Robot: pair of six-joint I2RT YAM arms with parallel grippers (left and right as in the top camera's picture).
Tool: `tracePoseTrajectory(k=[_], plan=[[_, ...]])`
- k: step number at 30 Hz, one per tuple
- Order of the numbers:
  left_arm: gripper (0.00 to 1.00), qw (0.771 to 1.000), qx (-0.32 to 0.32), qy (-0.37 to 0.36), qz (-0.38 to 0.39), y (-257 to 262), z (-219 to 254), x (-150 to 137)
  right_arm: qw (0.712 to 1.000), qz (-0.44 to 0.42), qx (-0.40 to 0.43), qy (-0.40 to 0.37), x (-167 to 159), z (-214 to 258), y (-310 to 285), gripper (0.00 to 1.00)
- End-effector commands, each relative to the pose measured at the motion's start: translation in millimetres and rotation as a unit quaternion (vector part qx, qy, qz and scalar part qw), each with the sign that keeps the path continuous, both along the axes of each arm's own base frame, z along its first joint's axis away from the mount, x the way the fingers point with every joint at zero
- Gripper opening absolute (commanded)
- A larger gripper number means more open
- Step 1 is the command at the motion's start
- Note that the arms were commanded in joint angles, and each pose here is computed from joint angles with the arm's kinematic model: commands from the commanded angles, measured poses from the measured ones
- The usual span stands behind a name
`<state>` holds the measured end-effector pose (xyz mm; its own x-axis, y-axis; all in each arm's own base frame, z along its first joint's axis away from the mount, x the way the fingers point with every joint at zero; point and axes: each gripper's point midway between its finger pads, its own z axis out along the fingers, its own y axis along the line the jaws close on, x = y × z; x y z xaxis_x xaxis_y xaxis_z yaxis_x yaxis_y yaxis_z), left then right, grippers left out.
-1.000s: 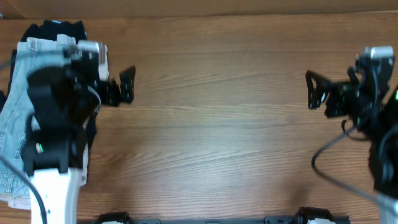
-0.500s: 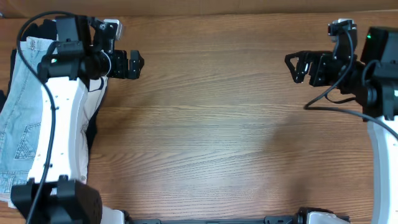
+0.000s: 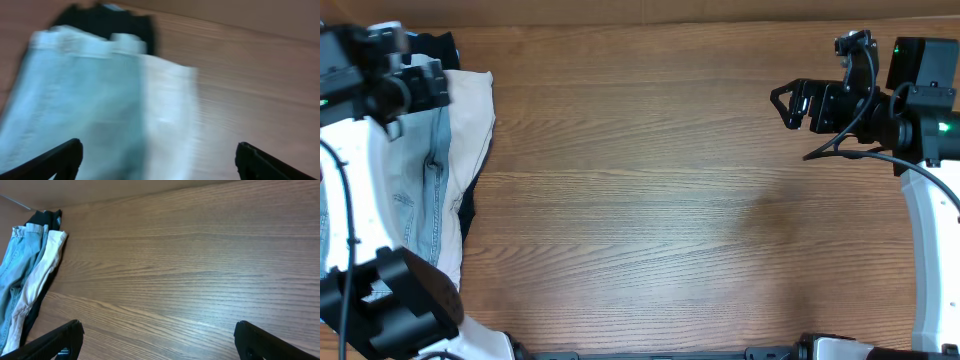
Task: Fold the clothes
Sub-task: 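Move the left gripper to the denim shorts on the clothes stack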
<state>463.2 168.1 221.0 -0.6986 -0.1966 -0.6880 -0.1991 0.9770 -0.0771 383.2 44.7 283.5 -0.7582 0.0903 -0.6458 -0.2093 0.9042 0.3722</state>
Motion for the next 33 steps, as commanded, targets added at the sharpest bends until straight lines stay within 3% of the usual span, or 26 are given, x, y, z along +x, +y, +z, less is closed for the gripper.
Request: tracePoseTrajectory(k=[1, 8, 10, 16, 21, 33], plan=[[1.0, 0.998, 0.029, 0.011, 0.062, 59, -17, -3, 1.0, 0.006, 0.008, 0.001, 2, 4, 4, 1.0], [0.99, 0.994, 0.056, 0.068, 0.058, 101, -71, -13, 1.0, 0.005, 0.009, 0.018, 2, -5, 4, 1.0], [0.93, 0.989, 0.066, 0.096, 0.087, 120, -91, -22, 1.0, 0.005, 0.01, 0.02, 2, -5, 4, 1.0], [0.93, 0.992, 0.042, 0.087, 0.085, 148, -100, -39, 1.0, 0.005, 0.01, 0.024, 0, -7, 4, 1.0], [0.92, 0.988, 0.032, 0.09, 0.12, 183, -102, -71, 1.0, 0.005, 0.01, 0.023, 1, -6, 4, 1.0], [0.73, 0.971, -0.032, 0.152, 0.179, 204, -129, -144, 1.0, 0.005, 0.01, 0.024, 0, -7, 4, 1.0]])
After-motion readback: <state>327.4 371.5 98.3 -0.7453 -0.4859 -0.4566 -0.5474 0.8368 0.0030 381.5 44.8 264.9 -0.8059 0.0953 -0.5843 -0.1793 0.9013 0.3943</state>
